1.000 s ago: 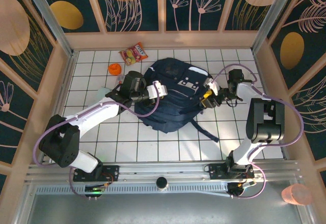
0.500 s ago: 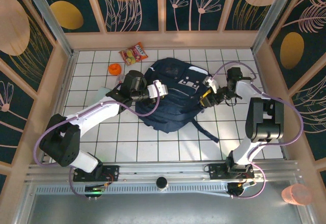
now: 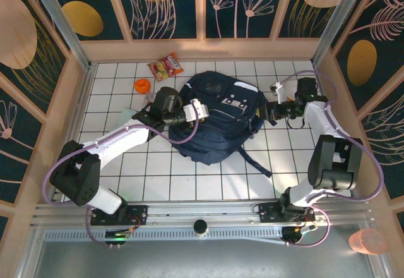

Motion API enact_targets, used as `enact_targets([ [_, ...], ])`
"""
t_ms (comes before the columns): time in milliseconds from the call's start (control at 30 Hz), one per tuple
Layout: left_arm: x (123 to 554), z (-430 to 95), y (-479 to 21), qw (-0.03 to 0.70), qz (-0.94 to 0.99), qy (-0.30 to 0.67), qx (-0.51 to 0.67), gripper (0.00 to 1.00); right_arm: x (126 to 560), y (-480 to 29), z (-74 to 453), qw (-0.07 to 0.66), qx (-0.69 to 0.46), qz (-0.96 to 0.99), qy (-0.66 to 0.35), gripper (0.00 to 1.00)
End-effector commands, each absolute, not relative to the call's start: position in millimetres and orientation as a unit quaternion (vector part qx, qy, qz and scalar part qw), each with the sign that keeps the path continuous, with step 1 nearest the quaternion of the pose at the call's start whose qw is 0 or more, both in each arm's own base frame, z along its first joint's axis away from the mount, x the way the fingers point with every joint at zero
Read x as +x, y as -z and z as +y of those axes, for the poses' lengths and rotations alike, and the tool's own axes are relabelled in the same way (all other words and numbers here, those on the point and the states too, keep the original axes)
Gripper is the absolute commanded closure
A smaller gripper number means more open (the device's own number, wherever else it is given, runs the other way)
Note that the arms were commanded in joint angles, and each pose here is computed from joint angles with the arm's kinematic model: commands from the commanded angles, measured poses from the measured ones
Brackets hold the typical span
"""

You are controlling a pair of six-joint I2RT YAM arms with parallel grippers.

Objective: Pack books, pencil case, and school supplies into a backpack

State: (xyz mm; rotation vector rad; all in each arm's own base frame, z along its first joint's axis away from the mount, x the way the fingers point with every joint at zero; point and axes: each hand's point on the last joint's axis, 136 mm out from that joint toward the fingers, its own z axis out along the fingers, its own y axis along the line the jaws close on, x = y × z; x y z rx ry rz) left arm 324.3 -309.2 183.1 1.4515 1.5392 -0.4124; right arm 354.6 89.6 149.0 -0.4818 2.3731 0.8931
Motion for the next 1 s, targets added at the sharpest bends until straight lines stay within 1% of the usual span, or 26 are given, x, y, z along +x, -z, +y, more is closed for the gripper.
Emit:
enact_targets([
  [0, 336.5, -321.6, -234.3, 0.545, 0.583, 0.174, 0.577, 1.0, 346.9, -133.1, 96.3, 0.232, -0.097, 0.902, -0.35, 0.56],
  [167, 336.7, -321.8, -232.9, 0.542, 0.585, 0.174, 0.577, 1.0, 325.5, -106.3, 114.3, 0.193, -0.118, 0.919, -0.323, 0.52],
  [267, 336.3, -322.0, -233.2, 0.542, 0.585, 0.175, 0.577, 1.0, 318.2, -93.1, 117.8, 0.175, -0.122, 0.927, -0.308, 0.52],
  [400, 336.4, -322.7, -233.5, 0.542, 0.585, 0.178, 0.577, 1.0, 318.8, -87.3, 125.3, 0.17, -0.134, 0.928, -0.302, 0.52],
  [467, 336.3, -323.1, -234.2, 0.542, 0.585, 0.179, 0.576, 1.0, 323.9, -85.9, 126.8, 0.175, -0.136, 0.929, -0.295, 0.54],
  [533, 335.9, -323.4, -236.0, 0.544, 0.583, 0.181, 0.576, 1.0, 331.9, -85.6, 126.0, 0.183, -0.133, 0.93, -0.289, 0.6],
  [667, 335.1, -322.7, -236.4, 0.543, 0.584, 0.18, 0.576, 1.0, 340.1, -84.3, 122.0, 0.189, -0.122, 0.935, -0.274, 0.78],
  [833, 336.3, -320.9, -232.5, 0.539, 0.589, 0.175, 0.576, 1.0, 336.5, -93.1, 118.2, 0.197, -0.118, 0.937, -0.263, 0.87],
  [967, 344.3, -319.4, -226.7, 0.537, 0.605, 0.165, 0.564, 1.0, 326.7, -111.5, 128.2, 0.205, -0.12, 0.924, -0.301, 0.94],
])
